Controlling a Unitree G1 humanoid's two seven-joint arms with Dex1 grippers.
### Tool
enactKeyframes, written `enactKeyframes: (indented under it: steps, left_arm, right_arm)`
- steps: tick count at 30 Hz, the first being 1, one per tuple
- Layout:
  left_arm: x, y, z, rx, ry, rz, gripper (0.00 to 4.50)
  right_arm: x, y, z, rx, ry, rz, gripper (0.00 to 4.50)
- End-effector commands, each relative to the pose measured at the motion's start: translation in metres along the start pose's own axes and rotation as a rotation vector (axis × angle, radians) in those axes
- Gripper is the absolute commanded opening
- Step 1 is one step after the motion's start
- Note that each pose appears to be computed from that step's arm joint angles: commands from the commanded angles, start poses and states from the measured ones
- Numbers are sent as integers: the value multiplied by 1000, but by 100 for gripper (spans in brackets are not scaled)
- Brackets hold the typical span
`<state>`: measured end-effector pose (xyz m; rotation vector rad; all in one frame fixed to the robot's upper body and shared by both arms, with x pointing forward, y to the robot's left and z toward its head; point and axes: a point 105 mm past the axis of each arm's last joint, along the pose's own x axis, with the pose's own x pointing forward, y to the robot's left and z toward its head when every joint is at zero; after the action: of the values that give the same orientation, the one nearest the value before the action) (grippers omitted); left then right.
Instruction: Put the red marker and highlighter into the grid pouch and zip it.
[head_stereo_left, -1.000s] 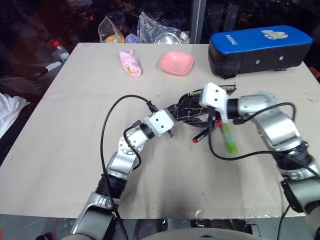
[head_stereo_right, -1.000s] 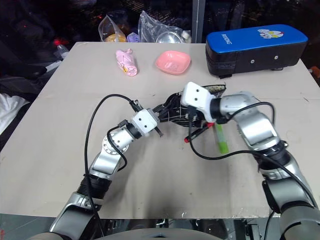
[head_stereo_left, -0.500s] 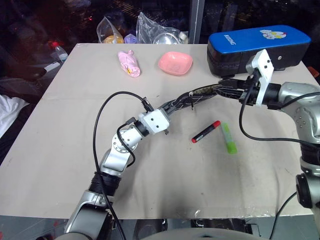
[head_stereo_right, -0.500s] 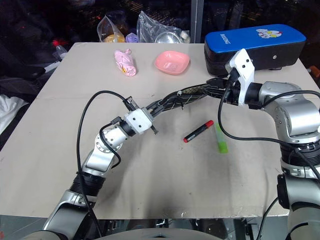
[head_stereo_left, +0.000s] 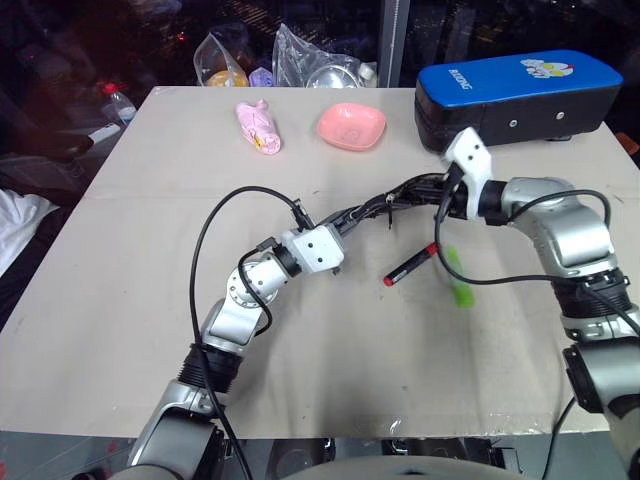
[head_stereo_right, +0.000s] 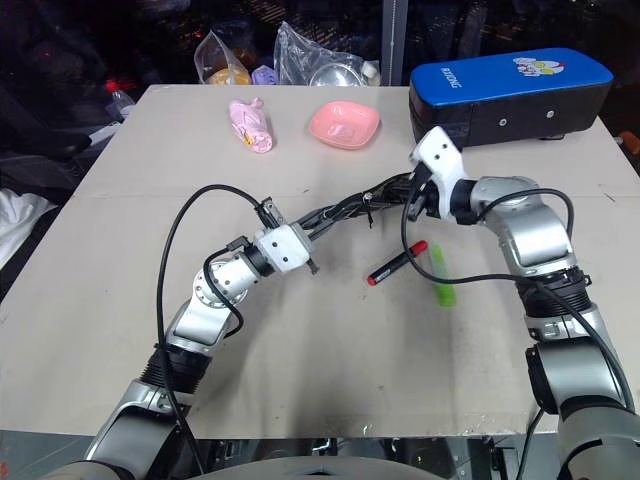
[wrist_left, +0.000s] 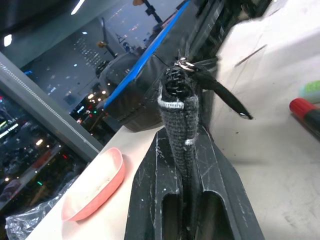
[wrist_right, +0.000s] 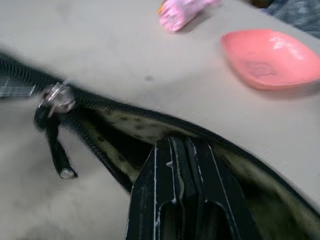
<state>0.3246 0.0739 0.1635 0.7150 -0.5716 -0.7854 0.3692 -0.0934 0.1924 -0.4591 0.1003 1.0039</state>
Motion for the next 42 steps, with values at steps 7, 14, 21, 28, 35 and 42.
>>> enactKeyframes:
  steps: [7,14,21,28,35,42]
  left_arm:
    - [8,2,11,14,-54,-7,0]
    - [8,0,8,4,-42,-1,0]
    - [8,-1,5,-8,-29,5,0]
    - [3,3,-2,-8,2,21,0]
    - [-4,10,-6,-15,17,35,0]
    - [-4,8,-4,-38,8,26,0]
  right_arm:
    - [21,25,27,-733,-8,124,26]
    - [24,17,26,-855,-9,89,308]
    - [24,15,25,-865,-6,79,434]
    - [5,6,46,-751,-109,-23,434]
    - [-51,9,48,-346,-196,-103,434]
    - [-79,39,-16,12,-68,-291,434]
